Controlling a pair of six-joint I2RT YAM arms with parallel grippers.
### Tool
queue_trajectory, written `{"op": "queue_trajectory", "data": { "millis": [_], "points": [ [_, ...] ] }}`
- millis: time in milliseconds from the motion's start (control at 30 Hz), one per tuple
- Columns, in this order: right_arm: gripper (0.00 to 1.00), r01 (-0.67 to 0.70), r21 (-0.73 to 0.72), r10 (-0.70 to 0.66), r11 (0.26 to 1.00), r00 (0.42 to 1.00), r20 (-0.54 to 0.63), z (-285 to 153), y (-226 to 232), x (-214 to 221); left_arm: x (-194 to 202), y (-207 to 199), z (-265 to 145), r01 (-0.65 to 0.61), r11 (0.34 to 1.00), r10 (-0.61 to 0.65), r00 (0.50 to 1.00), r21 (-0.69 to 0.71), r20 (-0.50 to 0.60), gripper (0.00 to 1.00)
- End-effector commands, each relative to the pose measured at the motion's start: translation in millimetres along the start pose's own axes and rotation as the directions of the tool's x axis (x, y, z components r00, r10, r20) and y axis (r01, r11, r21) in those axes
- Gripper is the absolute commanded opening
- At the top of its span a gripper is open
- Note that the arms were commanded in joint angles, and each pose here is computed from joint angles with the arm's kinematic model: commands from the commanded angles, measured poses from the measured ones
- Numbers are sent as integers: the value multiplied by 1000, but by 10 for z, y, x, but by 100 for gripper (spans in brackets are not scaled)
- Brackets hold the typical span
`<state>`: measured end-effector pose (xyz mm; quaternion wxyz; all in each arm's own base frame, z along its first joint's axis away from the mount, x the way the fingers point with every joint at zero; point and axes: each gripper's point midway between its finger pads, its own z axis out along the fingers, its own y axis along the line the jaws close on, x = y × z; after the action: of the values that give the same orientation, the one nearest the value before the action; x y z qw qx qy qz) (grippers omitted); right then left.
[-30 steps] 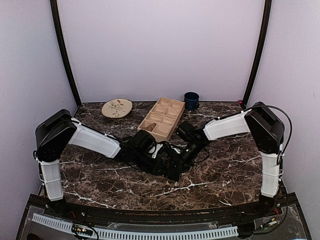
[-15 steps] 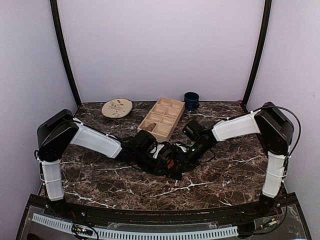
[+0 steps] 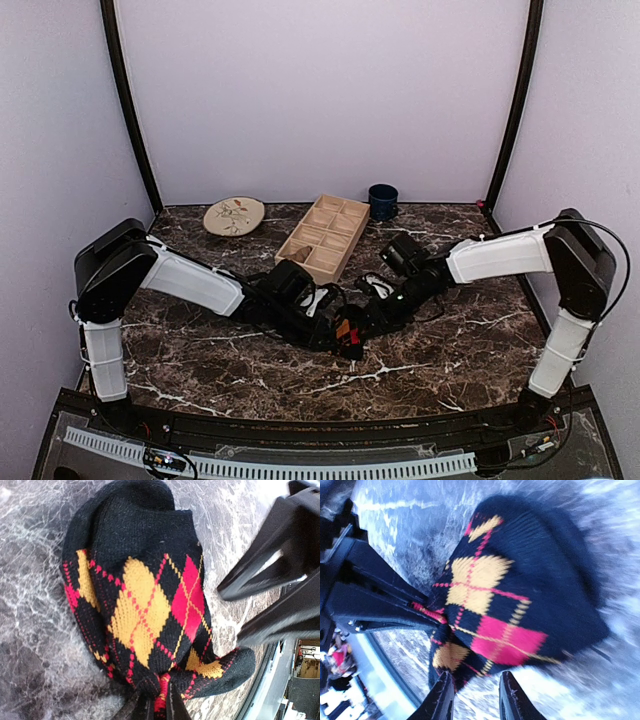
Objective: Roll the socks
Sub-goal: Roll the sock at the center of the board.
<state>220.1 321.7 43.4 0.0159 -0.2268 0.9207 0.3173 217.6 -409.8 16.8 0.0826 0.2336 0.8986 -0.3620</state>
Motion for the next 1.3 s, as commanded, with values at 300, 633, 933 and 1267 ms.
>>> {"op": "queue_trajectory", "data": {
  "millis": [300, 633, 933, 1267],
  "points": [
    [33, 242, 327, -335, 914, 902, 270, -588, 28, -163, 726, 450, 61, 94, 974, -149, 950, -204, -276, 0],
    [37, 498, 486, -647, 718, 734, 206, -474, 530, 23, 719, 418, -2, 97, 977, -159, 925, -190, -346, 0],
    [38, 606, 528, -755, 595, 646, 109, -184, 731, 278, 659, 395, -43, 97, 980, -156, 914, -171, -374, 0],
    [39, 659, 543, -792, 520, 611, 17, 208, 811, 345, 681, 404, -41, 78, 983, -138, 908, -164, -397, 0]
  ]
}}
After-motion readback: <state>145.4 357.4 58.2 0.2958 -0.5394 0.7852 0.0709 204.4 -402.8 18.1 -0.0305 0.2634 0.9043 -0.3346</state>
